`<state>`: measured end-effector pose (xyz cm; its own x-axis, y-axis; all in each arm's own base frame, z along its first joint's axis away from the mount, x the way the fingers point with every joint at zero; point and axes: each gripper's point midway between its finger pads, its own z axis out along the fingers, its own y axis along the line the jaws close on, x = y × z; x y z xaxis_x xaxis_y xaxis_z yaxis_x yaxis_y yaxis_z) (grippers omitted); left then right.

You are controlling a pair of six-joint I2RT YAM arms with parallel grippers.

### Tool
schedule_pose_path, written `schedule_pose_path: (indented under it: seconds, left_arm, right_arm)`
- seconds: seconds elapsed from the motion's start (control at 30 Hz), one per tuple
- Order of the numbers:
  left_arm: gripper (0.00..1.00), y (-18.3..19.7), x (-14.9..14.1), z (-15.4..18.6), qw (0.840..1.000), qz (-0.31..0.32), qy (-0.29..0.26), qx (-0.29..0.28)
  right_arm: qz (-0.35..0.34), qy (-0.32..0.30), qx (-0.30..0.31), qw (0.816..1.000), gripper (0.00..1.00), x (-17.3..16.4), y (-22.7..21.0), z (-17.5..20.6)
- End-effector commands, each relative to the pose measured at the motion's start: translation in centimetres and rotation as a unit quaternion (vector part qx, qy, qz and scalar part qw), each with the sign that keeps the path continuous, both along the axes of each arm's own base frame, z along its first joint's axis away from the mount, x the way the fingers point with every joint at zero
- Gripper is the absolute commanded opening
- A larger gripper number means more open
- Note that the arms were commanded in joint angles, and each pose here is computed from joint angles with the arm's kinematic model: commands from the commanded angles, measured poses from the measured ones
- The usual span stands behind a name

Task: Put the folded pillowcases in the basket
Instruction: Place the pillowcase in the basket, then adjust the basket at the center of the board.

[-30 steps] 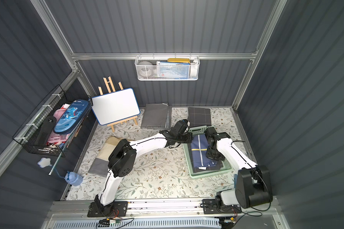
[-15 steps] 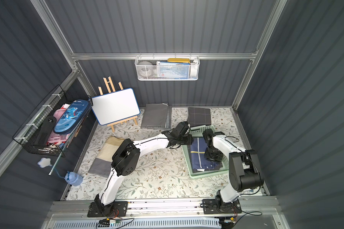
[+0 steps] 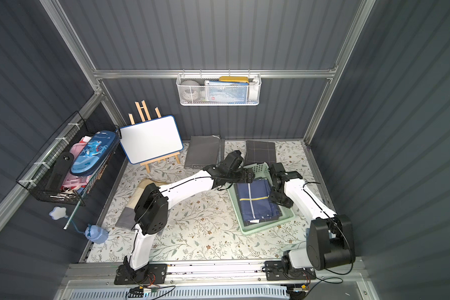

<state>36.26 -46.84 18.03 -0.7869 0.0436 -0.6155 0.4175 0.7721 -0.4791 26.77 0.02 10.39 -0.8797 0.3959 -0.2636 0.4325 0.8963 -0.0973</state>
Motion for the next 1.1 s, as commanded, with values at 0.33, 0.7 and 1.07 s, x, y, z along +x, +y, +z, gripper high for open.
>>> schedule_pose_path:
  seconds: [0.33, 0.7, 1.07]
  left_arm:
    - [0.99, 15.6, 3.1, 5.1, 0.990, 0.142, -0.023, 0.009]
    - [0.99, 24.5, 1.0, 1.5, 0.977, 0.211, -0.001, 0.042]
    - [0.99, 35.0, 2.4, -2.8, 0.947, 0.315, 0.049, 0.046]
  right_arm:
    - [0.126, -0.084, 0.112, 0.982, 0.48, 0.5, 11.5, 4.7]
    - [0.236, -0.048, 0.093, 0.966, 0.54, 5.3, 22.6, 1.2]
    - [0.132, -0.027, 0.004, 0.991, 0.54, 8.7, 18.3, -2.6]
